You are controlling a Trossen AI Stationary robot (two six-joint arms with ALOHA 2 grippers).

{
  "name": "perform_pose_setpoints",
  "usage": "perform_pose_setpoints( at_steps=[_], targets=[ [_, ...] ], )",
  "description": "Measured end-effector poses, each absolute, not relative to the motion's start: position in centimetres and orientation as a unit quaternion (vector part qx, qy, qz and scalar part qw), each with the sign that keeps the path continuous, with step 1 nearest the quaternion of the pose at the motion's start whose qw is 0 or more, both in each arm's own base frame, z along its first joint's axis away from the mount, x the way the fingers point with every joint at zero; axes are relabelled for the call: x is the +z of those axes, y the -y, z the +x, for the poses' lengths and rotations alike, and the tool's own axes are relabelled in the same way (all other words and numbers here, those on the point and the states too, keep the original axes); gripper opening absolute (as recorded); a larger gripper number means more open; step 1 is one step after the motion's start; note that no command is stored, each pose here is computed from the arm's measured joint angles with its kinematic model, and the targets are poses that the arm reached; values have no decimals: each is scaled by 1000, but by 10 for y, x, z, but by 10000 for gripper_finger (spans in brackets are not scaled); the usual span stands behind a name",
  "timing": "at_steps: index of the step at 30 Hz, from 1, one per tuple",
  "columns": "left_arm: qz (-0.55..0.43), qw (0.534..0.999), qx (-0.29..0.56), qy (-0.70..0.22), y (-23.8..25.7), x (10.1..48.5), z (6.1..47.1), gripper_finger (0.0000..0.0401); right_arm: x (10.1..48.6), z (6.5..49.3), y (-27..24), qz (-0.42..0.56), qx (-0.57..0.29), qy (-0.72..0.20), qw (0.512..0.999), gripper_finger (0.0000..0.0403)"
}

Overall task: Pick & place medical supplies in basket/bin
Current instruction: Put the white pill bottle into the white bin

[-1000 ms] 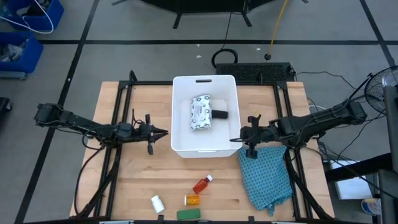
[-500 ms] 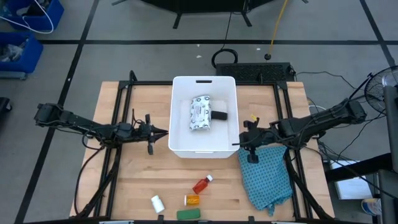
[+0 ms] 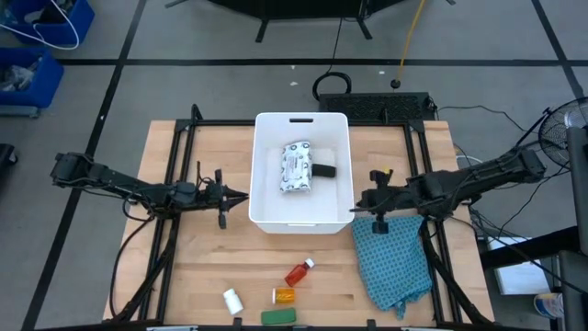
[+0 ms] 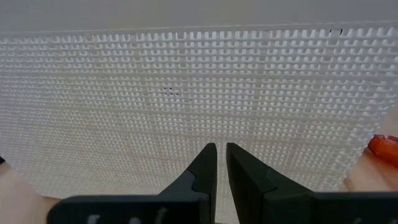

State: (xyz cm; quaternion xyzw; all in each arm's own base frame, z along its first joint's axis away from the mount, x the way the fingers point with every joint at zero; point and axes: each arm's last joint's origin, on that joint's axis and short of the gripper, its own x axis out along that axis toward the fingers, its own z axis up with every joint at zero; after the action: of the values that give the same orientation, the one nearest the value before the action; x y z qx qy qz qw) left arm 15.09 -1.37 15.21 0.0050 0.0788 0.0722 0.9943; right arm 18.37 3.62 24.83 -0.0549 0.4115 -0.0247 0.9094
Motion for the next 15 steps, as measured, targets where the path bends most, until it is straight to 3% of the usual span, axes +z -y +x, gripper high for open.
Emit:
perform_pose_setpoints(
  at_steps=[9, 15],
  targets=[
    [8, 994, 73, -83, 14, 151, 151, 42, 291, 149, -35, -78, 126, -221, 964, 0],
    [8, 994, 73, -86, 14, 151, 151, 42, 276, 132, -31, -45, 130, -100, 985, 0]
  ],
)
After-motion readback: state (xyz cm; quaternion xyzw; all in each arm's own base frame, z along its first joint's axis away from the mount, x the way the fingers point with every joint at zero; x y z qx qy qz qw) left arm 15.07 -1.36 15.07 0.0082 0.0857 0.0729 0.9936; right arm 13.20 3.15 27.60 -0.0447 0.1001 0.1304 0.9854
